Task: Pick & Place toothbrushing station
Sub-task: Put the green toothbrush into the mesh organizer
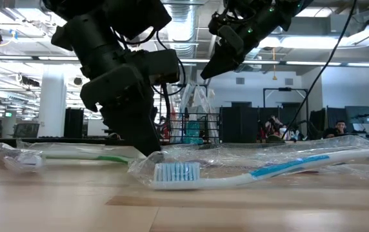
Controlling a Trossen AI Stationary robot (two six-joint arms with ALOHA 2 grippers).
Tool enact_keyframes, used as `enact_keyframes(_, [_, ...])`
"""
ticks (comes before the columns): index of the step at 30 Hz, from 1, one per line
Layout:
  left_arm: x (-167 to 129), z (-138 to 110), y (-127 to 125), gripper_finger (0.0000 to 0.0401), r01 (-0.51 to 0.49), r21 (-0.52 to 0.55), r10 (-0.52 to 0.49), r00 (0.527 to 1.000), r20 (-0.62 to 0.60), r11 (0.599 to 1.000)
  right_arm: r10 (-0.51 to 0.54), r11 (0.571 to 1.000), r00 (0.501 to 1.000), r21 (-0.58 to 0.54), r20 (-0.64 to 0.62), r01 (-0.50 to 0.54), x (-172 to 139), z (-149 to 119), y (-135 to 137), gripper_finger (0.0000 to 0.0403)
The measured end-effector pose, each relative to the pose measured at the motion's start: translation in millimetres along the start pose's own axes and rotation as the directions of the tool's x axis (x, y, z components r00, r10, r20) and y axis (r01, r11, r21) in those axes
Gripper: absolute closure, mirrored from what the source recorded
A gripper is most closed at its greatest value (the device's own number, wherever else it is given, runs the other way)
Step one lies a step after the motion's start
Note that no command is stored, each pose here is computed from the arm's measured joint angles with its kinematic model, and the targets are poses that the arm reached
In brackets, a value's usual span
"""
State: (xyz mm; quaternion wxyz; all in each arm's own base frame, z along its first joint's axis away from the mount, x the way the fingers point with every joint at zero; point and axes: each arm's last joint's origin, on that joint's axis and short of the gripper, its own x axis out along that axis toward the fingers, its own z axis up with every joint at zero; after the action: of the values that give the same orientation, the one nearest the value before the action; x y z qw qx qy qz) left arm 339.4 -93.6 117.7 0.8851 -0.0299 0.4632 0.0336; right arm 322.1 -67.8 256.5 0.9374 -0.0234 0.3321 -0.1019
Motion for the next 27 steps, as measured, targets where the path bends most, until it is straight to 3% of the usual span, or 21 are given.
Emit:
enact_keyframes(6, [0.1,-0.6,0.0,0.0268,0.009,0.000,-0.009,1.000,-0.008,1.000,0.000,1.000,1.000,0.000,0.000,0.000,0.0,0.0,0.0,0.0321])
enact_keyframes(19, [-0.1,-3.5,0.3,0.0390,0.028,0.005,-0.027,0.998,-0.050,1.000,0.000,1.000,1.000,0.000,0.000,0.000,0.0,0.0,0.0,0.0321])
enact_keyframes(27, [-2.8,-2.4,0.4,0.0396,0.029,0.005,-0.029,0.999,-0.039,1.000,0.000,1.000,1.000,0.000,0.000,0.000,0.0,0.0,0.0,0.0321])
